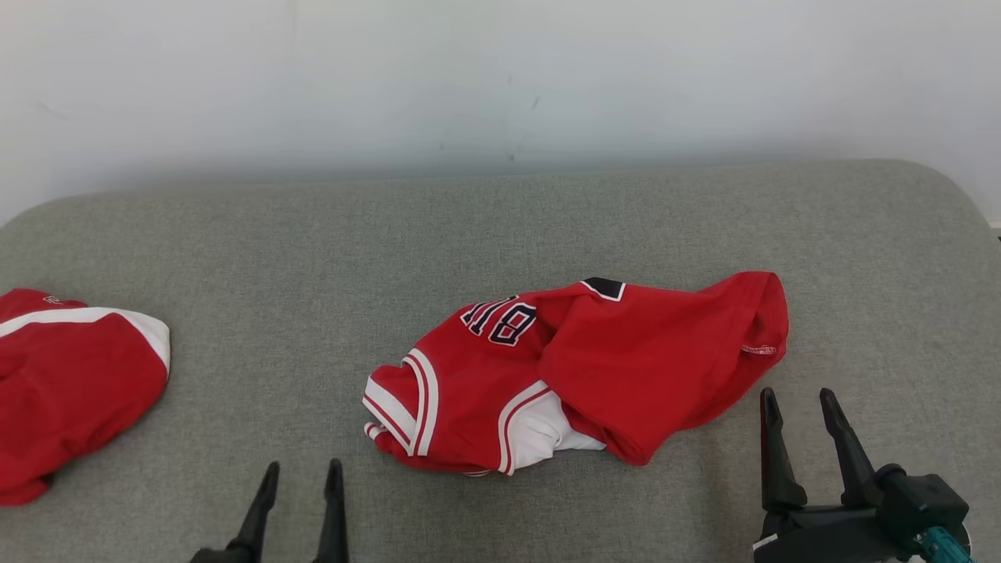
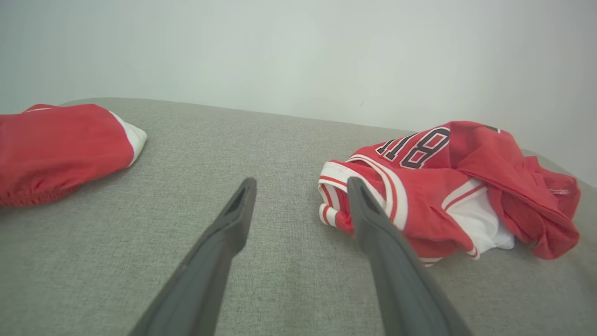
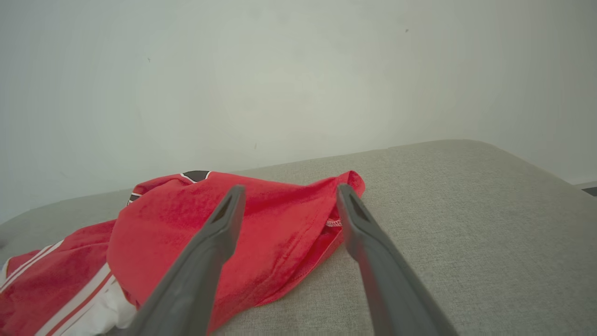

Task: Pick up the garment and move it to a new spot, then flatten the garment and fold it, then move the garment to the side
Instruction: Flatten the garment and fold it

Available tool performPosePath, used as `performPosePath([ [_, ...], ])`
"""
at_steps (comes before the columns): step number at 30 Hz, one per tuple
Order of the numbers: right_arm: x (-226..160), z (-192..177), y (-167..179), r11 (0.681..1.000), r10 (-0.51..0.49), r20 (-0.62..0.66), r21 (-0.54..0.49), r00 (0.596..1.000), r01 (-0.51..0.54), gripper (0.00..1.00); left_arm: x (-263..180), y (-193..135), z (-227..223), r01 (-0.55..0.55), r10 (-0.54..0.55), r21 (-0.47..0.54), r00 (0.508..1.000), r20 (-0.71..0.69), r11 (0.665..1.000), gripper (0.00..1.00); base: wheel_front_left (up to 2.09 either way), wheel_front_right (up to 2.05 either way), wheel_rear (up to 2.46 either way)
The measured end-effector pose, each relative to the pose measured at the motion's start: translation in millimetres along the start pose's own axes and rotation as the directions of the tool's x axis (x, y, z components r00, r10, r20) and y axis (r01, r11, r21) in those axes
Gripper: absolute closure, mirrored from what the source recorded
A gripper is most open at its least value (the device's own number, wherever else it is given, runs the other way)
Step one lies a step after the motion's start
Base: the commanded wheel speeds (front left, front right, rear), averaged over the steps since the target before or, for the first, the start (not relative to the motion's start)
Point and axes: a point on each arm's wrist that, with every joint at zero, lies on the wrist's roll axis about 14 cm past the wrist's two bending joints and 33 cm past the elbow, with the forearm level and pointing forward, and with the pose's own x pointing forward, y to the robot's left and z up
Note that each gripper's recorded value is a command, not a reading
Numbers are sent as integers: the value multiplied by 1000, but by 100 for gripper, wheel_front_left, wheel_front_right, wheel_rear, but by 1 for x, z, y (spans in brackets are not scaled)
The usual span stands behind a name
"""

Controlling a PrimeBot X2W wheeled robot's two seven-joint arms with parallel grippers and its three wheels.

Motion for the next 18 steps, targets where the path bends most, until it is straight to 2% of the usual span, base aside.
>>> performPosePath([
  [6,-3,-7,2,1000,0,-19,8,1000,0,0,14,-29,-5,106,-106,-9,994,-17,994,0,0,0,0],
  [18,-5,-7,0,1000,-11,-21,19,1000,11,0,29,-69,-54,256,-251,1,950,-186,967,0,0,0,0],
])
